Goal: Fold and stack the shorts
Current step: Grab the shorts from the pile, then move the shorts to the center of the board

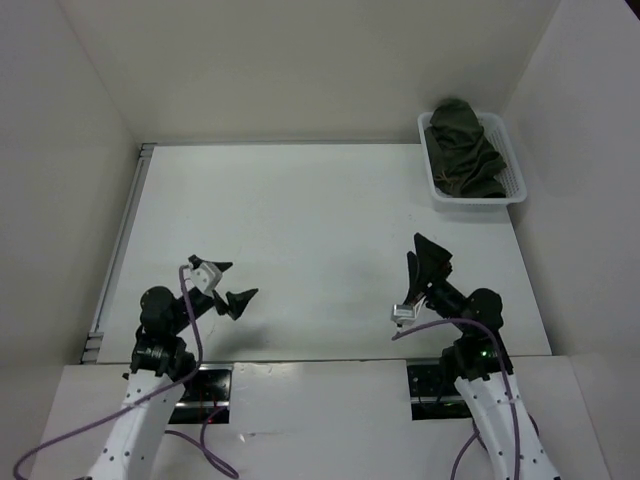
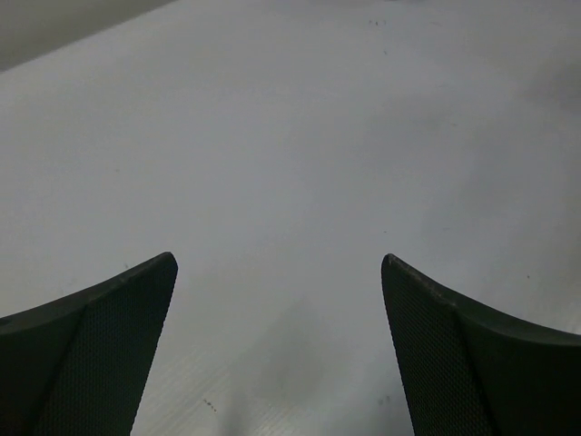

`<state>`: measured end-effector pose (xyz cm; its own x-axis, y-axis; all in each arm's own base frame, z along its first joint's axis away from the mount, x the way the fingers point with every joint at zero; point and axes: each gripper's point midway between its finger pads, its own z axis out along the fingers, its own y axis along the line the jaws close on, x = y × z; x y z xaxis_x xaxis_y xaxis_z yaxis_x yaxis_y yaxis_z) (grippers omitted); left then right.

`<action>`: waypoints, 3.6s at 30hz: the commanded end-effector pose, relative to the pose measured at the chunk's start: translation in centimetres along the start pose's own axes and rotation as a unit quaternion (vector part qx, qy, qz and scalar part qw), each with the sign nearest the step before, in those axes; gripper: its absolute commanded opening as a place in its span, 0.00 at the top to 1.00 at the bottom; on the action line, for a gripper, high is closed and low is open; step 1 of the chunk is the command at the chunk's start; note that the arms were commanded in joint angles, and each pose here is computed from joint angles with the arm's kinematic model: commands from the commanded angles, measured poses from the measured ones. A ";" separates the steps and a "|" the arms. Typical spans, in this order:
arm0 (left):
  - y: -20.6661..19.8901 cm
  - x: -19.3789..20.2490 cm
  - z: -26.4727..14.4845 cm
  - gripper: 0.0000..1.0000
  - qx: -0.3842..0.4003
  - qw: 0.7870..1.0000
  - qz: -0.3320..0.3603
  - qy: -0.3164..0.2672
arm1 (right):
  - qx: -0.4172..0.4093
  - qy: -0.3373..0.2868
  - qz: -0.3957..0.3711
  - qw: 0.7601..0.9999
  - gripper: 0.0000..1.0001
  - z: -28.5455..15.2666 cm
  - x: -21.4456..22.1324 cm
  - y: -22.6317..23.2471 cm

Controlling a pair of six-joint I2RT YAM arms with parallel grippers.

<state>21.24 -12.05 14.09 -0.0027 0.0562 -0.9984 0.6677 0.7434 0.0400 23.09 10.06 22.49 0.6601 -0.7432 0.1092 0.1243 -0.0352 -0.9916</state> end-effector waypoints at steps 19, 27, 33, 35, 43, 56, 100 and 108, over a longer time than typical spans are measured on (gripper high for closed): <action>9.5 -2.3 23.5 0.00 -0.010 0.945 -0.115 0.307 | 0.165 0.525 0.729 0.407 0.12 9.4 36.5 6.9; 8.9 -0.6 24.2 0.00 -0.015 0.937 -0.109 0.332 | 0.152 0.587 0.704 0.370 0.12 7.2 38.6 13.7; 8.1 0.3 24.2 0.00 -0.015 0.933 -0.105 0.344 | 0.121 0.604 0.710 0.341 0.12 6.7 38.0 18.3; 8.2 0.7 24.0 0.00 -0.020 0.931 -0.104 0.349 | 0.139 0.599 0.714 0.335 0.13 6.8 38.9 17.7; 8.4 -1.0 23.9 0.00 -0.035 0.941 -0.087 0.324 | 0.156 0.571 0.705 0.390 0.94 8.7 40.8 13.5; 12.2 -12.0 21.8 0.00 -0.152 0.975 -0.018 0.159 | 0.398 0.282 0.577 0.655 1.00 14.9 31.2 -28.1; 14.6 0.8 4.9 0.00 -0.144 0.942 -0.183 0.242 | -0.282 0.182 0.805 0.489 0.06 21.7 -8.3 -6.3; 19.0 3.7 7.8 0.04 -0.187 0.932 -0.169 0.260 | -0.214 0.230 0.895 0.318 0.15 31.0 -2.7 3.6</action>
<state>36.42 -2.98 8.40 -0.6783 0.0086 -0.7347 0.2275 0.9533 -0.1989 42.52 30.25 21.88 -0.7724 0.0364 -0.6341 -0.3919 0.7584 0.5208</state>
